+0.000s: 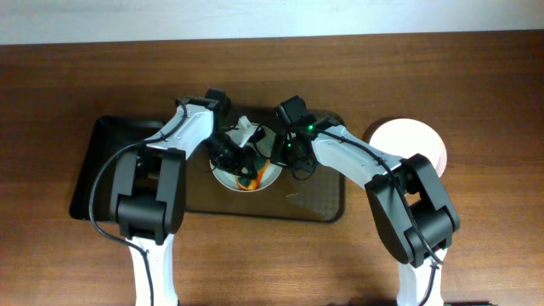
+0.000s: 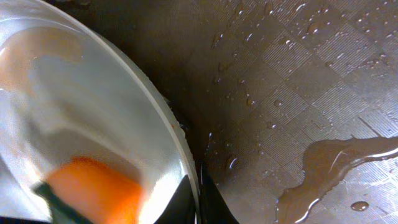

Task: Clean dirty plates on tray and stack at the side
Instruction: 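Scrub the last plate with the left-held sponge while the right gripper holds it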

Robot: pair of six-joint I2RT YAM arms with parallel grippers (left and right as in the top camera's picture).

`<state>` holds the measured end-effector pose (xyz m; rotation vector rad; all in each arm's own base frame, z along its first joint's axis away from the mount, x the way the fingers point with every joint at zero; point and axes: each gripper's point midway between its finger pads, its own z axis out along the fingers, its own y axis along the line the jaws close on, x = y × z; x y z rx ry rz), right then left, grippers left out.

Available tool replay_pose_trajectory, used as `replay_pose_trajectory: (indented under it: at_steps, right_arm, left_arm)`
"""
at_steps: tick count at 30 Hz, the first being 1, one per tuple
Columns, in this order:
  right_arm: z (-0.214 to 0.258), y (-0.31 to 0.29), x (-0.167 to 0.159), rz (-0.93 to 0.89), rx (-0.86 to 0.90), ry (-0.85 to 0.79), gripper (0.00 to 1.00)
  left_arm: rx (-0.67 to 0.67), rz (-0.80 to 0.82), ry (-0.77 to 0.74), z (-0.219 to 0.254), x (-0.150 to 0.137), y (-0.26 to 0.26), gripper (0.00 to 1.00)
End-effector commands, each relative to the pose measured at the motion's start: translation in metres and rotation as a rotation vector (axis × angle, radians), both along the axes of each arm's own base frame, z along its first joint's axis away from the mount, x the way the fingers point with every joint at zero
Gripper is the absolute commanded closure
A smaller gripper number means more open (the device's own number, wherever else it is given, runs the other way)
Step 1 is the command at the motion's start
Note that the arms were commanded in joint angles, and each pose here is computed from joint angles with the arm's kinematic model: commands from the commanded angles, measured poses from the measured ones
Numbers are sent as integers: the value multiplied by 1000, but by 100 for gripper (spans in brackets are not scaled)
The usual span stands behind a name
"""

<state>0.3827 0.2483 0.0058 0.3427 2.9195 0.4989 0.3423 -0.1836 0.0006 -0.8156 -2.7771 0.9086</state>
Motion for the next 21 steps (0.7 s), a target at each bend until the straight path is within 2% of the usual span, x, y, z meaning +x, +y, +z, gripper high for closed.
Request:
replay_pose_trajectory:
  at_steps: [1,2,3,4,6,8,10,12,14,16,17,18,19,20,21]
  right_arm:
    - [-13,-8,-4,-11,-36,18,96]
    - [-13,-8,-4,-11,-36,18,96]
    - [-13,-8,-4,-11,-36,18,96]
    - [-13,-8,-4,-11,-36,18,96]
    - [-13,-8,-4,-11,-36,18,96]
    - [-13,-8,-4,-11,-36,18,96]
    - [-13,-8,-4,-11,-36,18,96]
    - [-13,-8,-4,-11,-36,18,96]
    - [-13,-8,-4,-11,-36,18,96]
    - [-13,-8,-4,-11,-36,18,96]
    - [-13,-8,-4,-11,-36,18,96]
    - [-13,-8,-4,-11,-36,18,96]
    - [-13,-8,-3,-11,-35,17,96]
    - [-13,-8,-4,-11,-36,17,96]
    - [-13,-7,-4,-10,-36,18,96]
  left_arm:
    - [17,-59,98,-52,-30,1,100]
    - [52,-11,85,-56,-21,6,100]
    - [179,136,43,-70,5,24,100]
    - [227,217,-1,-76,23,33,100]
    - [286,344,-128,-82,62,44,100]
    - [428,462,-277,-85,98,67,100]
    - [652,586,-330,-85,102,105,100]
    - [946,741,-291,-78,74,154,100]
    - [1021,686,-207,-76,48,162,100]
    - [1038,629,-84,-74,19,160,97]
    - [1005,571,-4,-75,4,153,100]
    - [919,474,80,-76,-11,138,100]
    - [770,368,157,-76,-23,113,100]
    - [551,245,210,-73,-32,80,100]
    - [389,168,222,-67,-35,57,100]
